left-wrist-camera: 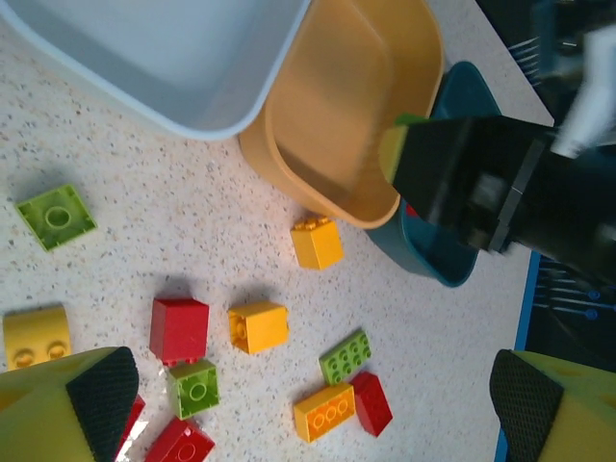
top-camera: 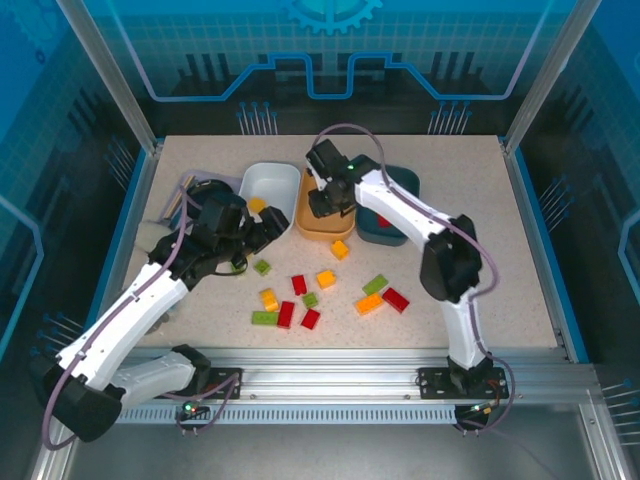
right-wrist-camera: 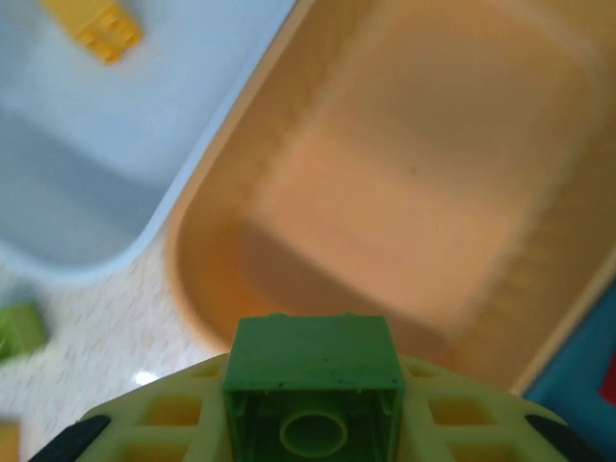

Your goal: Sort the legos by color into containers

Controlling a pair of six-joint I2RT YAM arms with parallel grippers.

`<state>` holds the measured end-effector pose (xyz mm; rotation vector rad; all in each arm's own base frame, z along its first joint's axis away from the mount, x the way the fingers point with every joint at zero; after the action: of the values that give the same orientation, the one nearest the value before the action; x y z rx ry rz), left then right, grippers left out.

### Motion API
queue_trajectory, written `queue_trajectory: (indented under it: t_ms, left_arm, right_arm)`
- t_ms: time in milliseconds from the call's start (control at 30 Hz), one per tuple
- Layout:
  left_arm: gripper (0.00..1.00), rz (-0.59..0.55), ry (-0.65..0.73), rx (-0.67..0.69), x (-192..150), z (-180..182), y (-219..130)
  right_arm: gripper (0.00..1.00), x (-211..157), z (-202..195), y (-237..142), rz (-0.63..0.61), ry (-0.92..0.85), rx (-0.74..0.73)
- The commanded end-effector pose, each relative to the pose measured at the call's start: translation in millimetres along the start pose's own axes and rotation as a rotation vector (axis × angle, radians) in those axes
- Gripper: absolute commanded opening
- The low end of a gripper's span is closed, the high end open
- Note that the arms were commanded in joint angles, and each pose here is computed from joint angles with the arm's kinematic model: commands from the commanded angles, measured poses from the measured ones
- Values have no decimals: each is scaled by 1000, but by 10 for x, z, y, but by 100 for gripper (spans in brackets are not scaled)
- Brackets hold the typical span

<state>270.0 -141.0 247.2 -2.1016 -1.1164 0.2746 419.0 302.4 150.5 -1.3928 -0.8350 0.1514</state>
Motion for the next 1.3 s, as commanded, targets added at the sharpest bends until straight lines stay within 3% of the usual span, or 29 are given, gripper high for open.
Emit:
queue_trajectory:
  t_ms: [0, 200, 367, 533, 700, 867, 1067, 1267]
  left_arm:
    - [99, 9, 17, 21, 64, -26, -69]
    - [99, 9, -15, 110, 100, 238, -37]
    - [99, 20, -37, 210, 85, 492, -33]
    - [98, 25, -45, 255, 76, 620, -36]
    - [95, 20, -59, 315, 73, 749, -58]
    - [91, 10, -77, 403, 59, 962, -62]
    - [86, 22, -180, 449, 205, 1230, 204]
    - [82, 54, -154, 526, 483, 1481, 564]
  right_arm:
    - [28, -113, -162, 374, 119, 79, 5]
    - [32, -150, -244, 870, 199, 116, 42]
    - [48, -109, -214, 887, 200, 108, 58]
    - [59, 121, -175, 535, 105, 69, 55]
    - [58, 347, -159, -73, -20, 54, 49]
    - [57, 414, 26, -844, -231, 2, 106]
    - [62, -126, 566, -1222, -466, -35, 349]
    - [67, -750, 911, -1269, -505, -38, 456]
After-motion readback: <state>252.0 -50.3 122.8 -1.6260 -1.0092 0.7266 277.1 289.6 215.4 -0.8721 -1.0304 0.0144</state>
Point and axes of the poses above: each hand's point on the last joint's axis, 136 mm out from that joint toward the fingers, its own y axis out along the fingers, its own z axis along the line the jaws close on, x = y × z, the point moved 2 cm from there along -y, back along the fingers, and after that the axes turned 15 degrees about -y, right-handed, at the moved point
